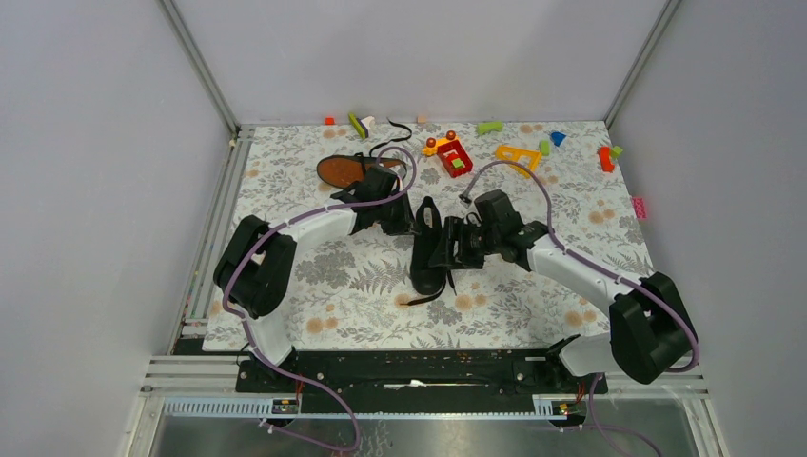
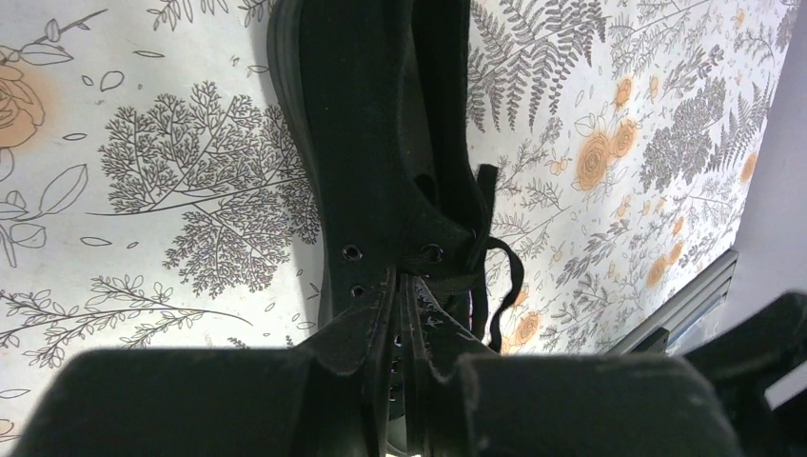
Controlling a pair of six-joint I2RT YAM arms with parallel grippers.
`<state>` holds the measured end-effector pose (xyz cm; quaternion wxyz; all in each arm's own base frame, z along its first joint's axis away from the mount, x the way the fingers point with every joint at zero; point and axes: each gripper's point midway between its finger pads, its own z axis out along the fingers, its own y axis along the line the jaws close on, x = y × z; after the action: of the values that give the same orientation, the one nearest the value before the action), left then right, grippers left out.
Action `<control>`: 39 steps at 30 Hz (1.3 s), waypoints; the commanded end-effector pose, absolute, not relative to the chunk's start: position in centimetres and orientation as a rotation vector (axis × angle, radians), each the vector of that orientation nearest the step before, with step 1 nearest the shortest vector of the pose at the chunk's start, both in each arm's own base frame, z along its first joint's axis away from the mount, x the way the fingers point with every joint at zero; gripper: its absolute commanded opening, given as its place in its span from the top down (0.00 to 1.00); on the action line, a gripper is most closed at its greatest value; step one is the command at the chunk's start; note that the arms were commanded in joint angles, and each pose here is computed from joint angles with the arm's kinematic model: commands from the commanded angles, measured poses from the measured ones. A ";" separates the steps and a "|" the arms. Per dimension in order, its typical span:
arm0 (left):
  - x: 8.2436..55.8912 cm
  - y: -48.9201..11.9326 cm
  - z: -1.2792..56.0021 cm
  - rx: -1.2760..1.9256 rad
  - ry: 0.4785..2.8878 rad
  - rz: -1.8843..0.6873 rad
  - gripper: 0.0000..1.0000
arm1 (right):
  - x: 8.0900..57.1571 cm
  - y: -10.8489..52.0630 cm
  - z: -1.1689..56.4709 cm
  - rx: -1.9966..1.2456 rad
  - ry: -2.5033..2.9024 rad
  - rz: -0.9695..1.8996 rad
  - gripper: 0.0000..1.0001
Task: Tie the shoes
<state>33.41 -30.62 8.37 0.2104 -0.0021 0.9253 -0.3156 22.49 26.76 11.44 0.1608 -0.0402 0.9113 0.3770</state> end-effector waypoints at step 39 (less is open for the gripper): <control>33.3 -31.6 12.3 0.094 2.465 -1.047 0.92 | 23.3 21.6 0.8 -0.327 2.774 0.337 0.56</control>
<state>32.78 -31.20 9.10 0.1959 0.0159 0.9178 -0.3450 23.19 21.64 1.36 0.1610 -0.0985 0.9708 0.1484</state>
